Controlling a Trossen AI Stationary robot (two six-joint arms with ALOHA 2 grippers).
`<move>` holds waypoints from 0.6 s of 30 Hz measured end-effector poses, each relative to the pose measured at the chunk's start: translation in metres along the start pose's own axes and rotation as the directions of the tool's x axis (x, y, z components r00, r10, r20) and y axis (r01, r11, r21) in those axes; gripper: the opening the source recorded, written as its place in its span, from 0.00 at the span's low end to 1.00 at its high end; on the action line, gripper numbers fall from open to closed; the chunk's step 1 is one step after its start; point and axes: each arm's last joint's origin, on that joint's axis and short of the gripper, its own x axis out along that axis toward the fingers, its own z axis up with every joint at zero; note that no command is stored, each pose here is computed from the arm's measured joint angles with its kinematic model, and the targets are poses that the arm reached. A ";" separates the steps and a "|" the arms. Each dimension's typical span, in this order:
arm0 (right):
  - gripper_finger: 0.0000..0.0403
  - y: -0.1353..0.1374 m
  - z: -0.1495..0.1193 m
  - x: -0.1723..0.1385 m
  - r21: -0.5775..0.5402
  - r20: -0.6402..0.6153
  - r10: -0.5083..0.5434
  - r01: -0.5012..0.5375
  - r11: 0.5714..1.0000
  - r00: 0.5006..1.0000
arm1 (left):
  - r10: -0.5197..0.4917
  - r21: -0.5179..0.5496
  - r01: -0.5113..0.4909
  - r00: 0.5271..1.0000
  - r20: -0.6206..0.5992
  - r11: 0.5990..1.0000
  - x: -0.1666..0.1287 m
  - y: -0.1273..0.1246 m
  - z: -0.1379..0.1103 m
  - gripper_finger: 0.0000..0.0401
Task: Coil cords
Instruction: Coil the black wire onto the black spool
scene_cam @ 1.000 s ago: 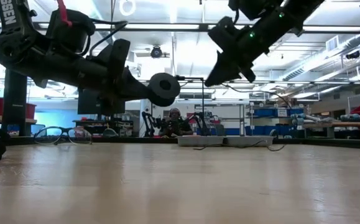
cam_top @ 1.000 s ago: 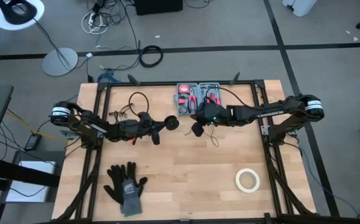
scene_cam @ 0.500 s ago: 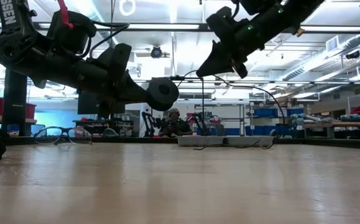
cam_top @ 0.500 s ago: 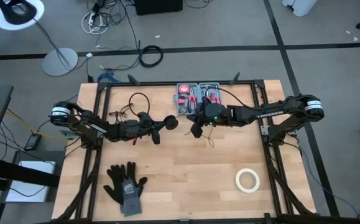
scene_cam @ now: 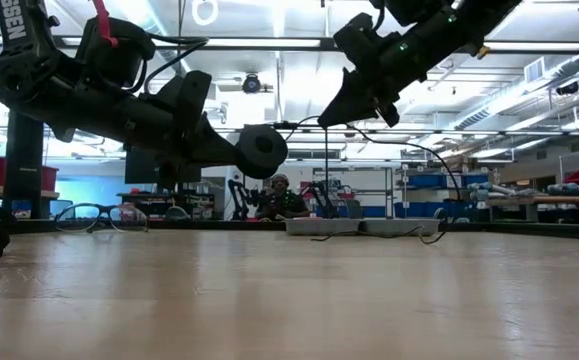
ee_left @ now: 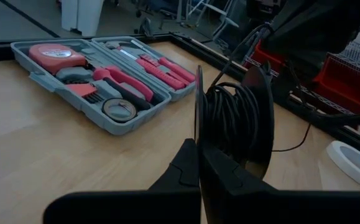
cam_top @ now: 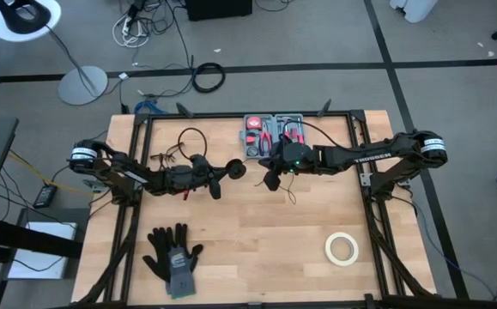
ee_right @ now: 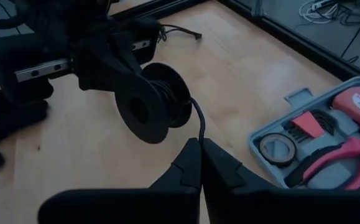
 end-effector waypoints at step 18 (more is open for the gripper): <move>0.01 0.001 0.001 0.000 -0.119 0.000 0.048 -0.047 0.992 0.999 | 0.059 0.042 -0.060 0.998 0.024 0.997 0.003 0.009 0.005 0.00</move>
